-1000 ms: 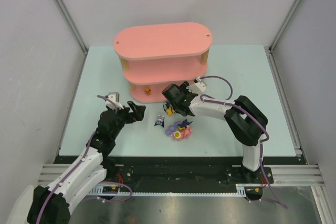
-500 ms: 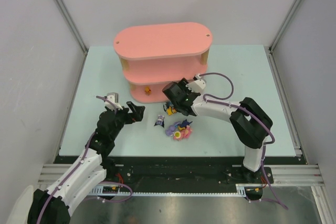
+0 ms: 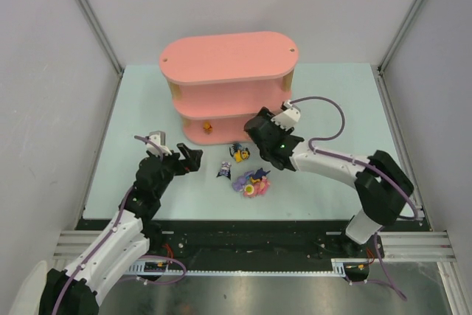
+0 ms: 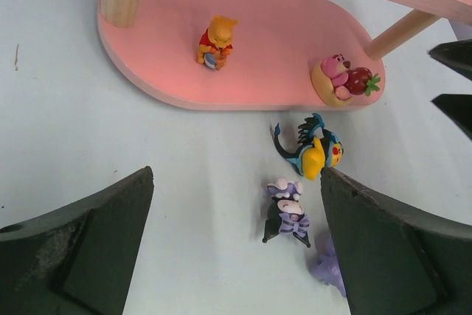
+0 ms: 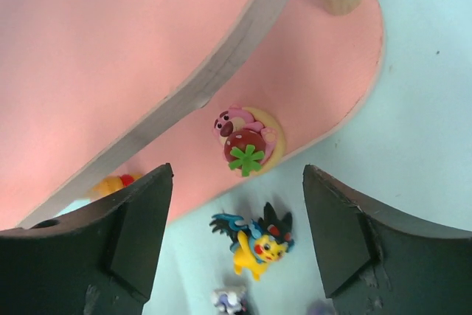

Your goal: Place and organize the plastic toys onto the shelf

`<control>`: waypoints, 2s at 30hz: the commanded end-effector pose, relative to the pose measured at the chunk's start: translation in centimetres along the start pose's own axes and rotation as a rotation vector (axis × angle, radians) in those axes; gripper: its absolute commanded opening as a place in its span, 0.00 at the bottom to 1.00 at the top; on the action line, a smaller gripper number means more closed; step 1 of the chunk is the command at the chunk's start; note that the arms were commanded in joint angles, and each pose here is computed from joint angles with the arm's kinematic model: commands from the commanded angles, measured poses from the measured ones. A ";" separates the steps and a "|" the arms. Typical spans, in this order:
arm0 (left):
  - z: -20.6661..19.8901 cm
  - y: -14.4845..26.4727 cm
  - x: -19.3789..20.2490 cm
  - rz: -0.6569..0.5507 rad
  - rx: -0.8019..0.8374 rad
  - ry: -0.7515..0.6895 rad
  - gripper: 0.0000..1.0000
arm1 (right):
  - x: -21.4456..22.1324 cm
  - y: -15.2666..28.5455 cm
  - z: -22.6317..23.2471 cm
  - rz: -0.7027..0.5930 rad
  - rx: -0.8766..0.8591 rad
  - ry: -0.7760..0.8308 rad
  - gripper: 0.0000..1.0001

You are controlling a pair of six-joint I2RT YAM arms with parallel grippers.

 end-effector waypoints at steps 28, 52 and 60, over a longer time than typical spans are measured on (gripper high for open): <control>-1.3 0.2 -2.1 -0.073 0.028 -0.010 1.00 | 3.2 -0.2 -2.4 -0.163 -0.377 0.441 0.00; -1.1 0.0 -2.4 -0.092 0.017 -0.030 1.00 | 5.1 -3.1 -0.4 -0.139 -0.433 0.459 0.00; -1.2 0.1 -2.6 -0.095 0.018 -0.034 1.00 | 5.2 -4.0 -0.1 -0.134 -0.435 0.468 0.00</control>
Point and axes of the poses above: each gripper's point midway between its finger pads, its own y axis back along the fingers, its own z axis along the line the jaws close on, x = y × z, the point moved 2 cm from there along y, back along the fingers, and after that the axes turned 15 degrees about y, right-handed, at the moved point
